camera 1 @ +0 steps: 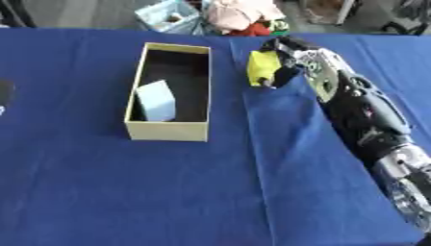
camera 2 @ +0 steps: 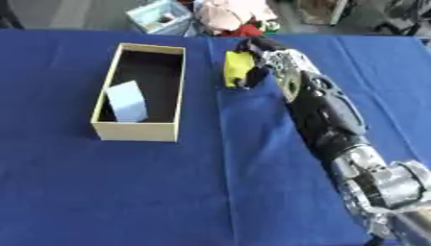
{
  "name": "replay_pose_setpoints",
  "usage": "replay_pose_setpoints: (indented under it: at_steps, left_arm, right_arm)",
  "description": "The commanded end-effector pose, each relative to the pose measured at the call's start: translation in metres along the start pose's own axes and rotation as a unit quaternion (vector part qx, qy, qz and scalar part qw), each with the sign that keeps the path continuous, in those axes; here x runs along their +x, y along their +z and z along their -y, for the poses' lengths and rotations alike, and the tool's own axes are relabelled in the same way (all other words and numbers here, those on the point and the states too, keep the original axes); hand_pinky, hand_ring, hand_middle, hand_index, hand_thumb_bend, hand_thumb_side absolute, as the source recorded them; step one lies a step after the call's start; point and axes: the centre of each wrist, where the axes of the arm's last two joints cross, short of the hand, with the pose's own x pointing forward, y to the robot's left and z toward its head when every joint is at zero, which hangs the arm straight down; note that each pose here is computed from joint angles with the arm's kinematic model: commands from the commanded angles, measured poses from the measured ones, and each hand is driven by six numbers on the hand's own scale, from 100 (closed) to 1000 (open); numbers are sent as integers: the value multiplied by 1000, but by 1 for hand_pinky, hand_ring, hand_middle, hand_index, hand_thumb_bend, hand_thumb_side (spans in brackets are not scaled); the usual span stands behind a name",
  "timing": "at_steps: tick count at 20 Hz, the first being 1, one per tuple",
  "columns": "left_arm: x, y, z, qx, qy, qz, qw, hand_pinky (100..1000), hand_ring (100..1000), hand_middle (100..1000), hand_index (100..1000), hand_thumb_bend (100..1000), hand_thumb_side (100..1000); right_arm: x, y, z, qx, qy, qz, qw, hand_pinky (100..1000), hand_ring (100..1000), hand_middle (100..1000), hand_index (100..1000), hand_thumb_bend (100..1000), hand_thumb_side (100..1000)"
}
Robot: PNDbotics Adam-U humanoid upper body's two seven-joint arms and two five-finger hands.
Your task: Pick up objects on the table and place them in the box.
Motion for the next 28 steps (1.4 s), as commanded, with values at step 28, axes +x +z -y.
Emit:
replay_pose_setpoints:
  at_steps: [28]
  left_arm:
    - [21,-16,6,-24,6,43,999,555,569,586,798,443,314]
  right_arm:
    - [143,-19,15,-46,51,231,970,672,645,544,697,236,100]
